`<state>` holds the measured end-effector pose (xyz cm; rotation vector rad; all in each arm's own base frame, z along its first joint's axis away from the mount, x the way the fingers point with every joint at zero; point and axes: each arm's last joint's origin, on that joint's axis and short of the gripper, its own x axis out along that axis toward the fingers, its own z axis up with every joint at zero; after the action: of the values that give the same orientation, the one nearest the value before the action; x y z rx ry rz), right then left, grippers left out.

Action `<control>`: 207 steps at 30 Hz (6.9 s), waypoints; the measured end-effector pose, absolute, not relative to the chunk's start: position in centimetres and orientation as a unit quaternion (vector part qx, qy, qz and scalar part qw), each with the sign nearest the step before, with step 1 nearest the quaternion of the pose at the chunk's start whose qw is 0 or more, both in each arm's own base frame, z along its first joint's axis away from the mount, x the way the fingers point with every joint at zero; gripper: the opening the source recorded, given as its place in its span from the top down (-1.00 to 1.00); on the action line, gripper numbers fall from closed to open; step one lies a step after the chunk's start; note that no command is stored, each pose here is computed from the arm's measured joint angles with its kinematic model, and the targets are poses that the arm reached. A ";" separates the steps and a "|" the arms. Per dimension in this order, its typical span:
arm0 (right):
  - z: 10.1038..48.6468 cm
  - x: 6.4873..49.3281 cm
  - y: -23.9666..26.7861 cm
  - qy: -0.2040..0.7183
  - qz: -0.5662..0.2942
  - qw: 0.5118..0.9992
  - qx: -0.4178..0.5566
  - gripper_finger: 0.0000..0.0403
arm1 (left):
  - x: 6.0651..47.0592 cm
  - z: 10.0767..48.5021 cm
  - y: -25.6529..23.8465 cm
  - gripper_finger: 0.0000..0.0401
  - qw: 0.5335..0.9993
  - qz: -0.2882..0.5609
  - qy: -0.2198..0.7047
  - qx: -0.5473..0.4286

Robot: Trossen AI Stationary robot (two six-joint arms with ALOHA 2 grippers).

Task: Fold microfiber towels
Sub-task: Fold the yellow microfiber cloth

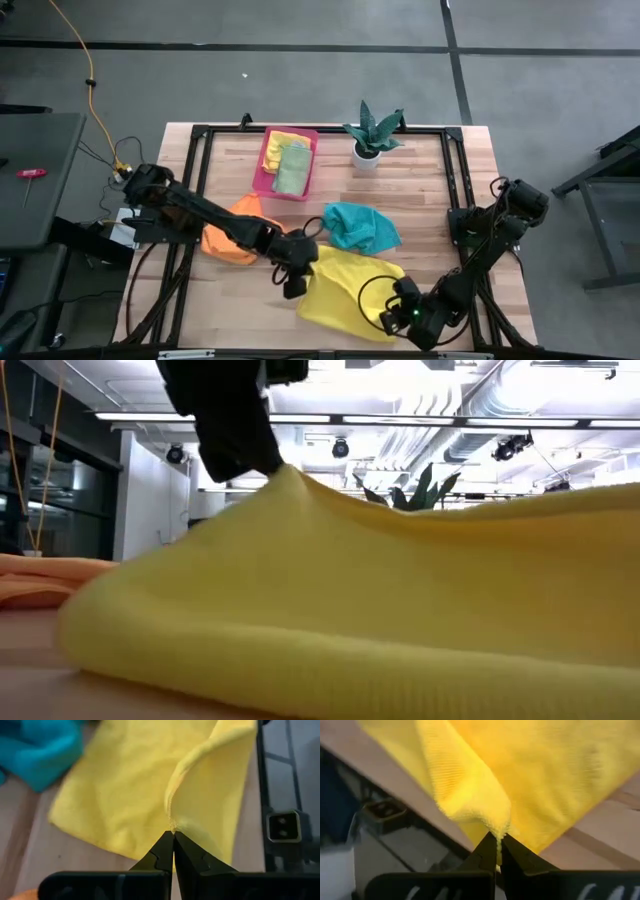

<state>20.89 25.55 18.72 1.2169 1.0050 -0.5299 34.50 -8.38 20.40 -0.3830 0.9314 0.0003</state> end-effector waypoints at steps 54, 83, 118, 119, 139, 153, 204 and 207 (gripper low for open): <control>19.0 20.7 18.5 0.479 -0.450 0.621 0.426 1.00 | 35.2 18.4 -6.2 1.00 0.858 0.144 0.445 -0.212; 19.6 19.5 17.5 0.485 -0.459 0.622 0.409 0.00 | 35.0 17.6 -5.8 1.00 0.856 0.165 0.463 -0.163; 17.9 20.1 16.7 0.589 -0.280 0.671 0.353 0.10 | 35.4 20.2 -9.1 0.21 0.907 0.030 0.390 -0.155; 17.6 20.1 16.7 0.583 -0.280 0.669 0.366 0.11 | 35.5 20.3 -9.6 0.21 0.910 0.026 0.381 -0.161; 15.9 20.4 15.9 0.529 -0.331 0.630 0.463 0.34 | 35.1 20.3 -11.5 0.21 0.907 0.045 0.370 -0.194; 15.9 21.3 14.8 0.547 -0.335 0.594 0.485 0.34 | 35.1 20.3 -11.6 0.21 0.906 0.038 0.374 -0.198; 18.5 18.3 12.4 0.435 -0.488 0.576 0.491 0.68 | 35.0 20.3 -11.6 0.21 0.905 0.032 0.377 -0.194; 18.5 17.9 12.1 0.434 -0.502 0.580 0.473 0.47 | 35.0 20.3 -11.6 0.21 0.905 0.031 0.377 -0.194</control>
<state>17.93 12.11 18.46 1.1059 1.0138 -1.1729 35.02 -11.58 20.26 -0.4003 0.7793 0.0649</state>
